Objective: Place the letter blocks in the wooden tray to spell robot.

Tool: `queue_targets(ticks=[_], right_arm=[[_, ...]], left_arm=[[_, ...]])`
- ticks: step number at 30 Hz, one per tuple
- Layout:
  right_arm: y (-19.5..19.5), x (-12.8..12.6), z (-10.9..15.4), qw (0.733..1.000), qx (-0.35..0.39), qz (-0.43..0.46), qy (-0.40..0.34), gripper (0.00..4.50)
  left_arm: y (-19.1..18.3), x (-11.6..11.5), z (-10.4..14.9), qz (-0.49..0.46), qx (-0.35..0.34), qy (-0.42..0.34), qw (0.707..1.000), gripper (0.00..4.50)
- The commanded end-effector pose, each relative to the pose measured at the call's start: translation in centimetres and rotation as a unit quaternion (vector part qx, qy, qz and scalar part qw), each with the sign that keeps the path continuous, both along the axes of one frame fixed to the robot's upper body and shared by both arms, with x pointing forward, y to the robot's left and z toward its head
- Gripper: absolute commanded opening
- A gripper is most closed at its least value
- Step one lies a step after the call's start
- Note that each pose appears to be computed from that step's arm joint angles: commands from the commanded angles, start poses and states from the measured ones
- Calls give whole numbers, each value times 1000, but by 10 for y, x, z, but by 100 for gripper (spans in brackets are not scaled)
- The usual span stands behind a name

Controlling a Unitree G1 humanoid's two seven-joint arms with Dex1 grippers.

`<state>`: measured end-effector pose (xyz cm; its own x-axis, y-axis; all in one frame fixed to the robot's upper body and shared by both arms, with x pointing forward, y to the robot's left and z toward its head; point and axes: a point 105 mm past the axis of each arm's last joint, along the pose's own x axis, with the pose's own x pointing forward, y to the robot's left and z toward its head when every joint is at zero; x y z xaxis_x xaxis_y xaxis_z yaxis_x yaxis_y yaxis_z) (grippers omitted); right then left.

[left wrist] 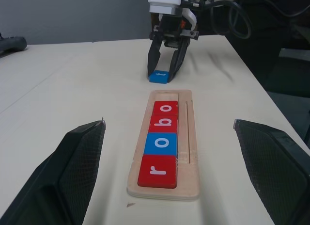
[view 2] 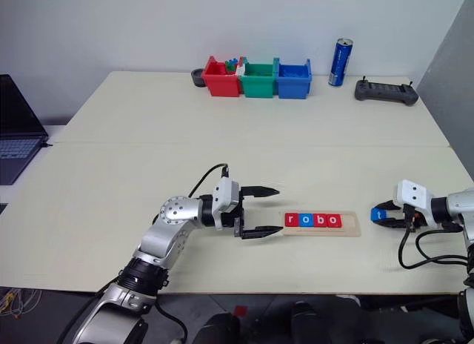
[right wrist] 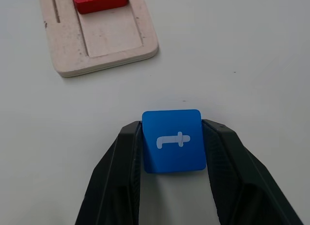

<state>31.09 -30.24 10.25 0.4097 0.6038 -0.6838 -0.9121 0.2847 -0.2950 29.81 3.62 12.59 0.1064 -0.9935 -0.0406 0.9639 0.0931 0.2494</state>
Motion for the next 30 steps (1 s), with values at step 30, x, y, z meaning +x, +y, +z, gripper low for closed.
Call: queue_targets(ticks=[30], right_arm=[[70,-2,17,993,2,120,-4,146]], left_arm=[[8,-12,13,-7,-18,-16,1000,450]])
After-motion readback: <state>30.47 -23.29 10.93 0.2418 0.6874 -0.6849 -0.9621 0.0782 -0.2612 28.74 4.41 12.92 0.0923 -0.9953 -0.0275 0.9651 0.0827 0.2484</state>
